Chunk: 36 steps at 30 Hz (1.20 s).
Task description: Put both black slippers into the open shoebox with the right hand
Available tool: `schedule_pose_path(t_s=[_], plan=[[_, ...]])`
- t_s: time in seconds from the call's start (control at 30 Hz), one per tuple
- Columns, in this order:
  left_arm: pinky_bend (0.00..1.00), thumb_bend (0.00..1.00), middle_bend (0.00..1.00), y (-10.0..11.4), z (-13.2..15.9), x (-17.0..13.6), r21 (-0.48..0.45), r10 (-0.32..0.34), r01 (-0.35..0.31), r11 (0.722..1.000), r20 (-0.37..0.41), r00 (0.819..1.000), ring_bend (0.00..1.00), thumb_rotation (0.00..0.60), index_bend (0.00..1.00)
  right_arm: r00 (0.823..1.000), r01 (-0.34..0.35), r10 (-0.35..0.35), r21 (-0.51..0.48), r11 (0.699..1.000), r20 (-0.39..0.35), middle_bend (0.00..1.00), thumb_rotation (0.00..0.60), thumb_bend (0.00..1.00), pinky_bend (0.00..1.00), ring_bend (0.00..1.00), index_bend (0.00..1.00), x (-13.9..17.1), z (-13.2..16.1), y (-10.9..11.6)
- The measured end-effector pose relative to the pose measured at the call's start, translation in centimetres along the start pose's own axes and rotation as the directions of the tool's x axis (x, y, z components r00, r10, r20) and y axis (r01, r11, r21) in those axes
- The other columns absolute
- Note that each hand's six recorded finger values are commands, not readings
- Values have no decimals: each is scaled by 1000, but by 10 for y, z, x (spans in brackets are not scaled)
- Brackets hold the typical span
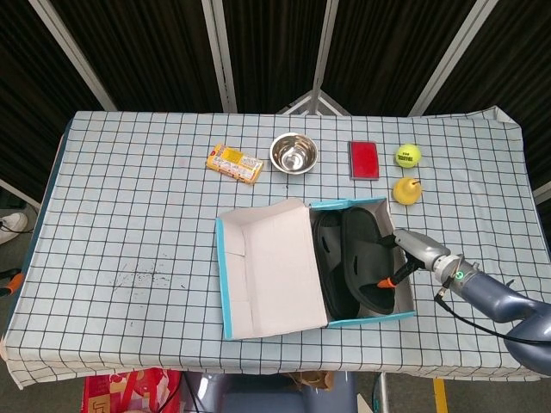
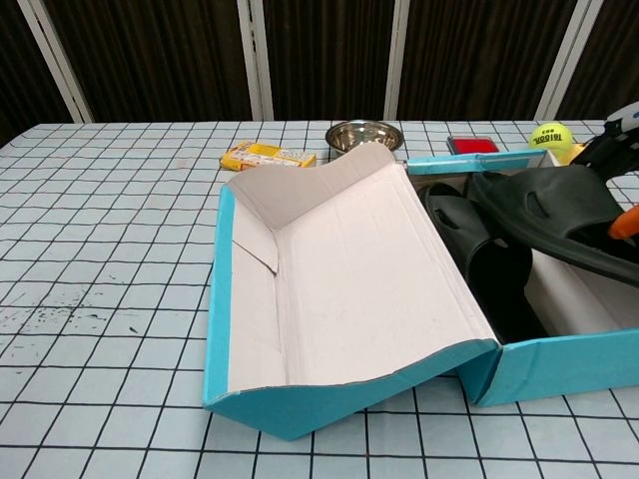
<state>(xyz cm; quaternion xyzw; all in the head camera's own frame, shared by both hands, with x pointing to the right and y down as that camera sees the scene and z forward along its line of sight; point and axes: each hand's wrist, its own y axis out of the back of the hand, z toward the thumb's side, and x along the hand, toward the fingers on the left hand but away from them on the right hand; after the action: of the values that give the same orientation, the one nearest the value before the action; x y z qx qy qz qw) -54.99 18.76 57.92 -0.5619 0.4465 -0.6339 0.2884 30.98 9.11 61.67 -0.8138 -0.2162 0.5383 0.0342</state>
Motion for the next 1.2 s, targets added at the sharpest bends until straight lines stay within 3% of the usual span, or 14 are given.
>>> schedule_pose_path(t_s=[0.1,0.3,1.2], plan=[[71,334,0,-1,0,0,-1,-2,2,1000,0,1000,0,600,23,1000,0,0,-24,1000,5,666,600,864,0,275,753,-3,2,1],[71,335,0,-1,0,1,-4,-3,3,1000,2,1000,0,600,24,1000,4,-4,44,999,-2,666,600,865,0,275,753,-4,2,-2],[71,335,0,1,0,0,-9,-1,1,1000,6,1000,0,600,25,1000,19,-19,87,996,4,670,600,864,0,280,761,-19,-6,-15]])
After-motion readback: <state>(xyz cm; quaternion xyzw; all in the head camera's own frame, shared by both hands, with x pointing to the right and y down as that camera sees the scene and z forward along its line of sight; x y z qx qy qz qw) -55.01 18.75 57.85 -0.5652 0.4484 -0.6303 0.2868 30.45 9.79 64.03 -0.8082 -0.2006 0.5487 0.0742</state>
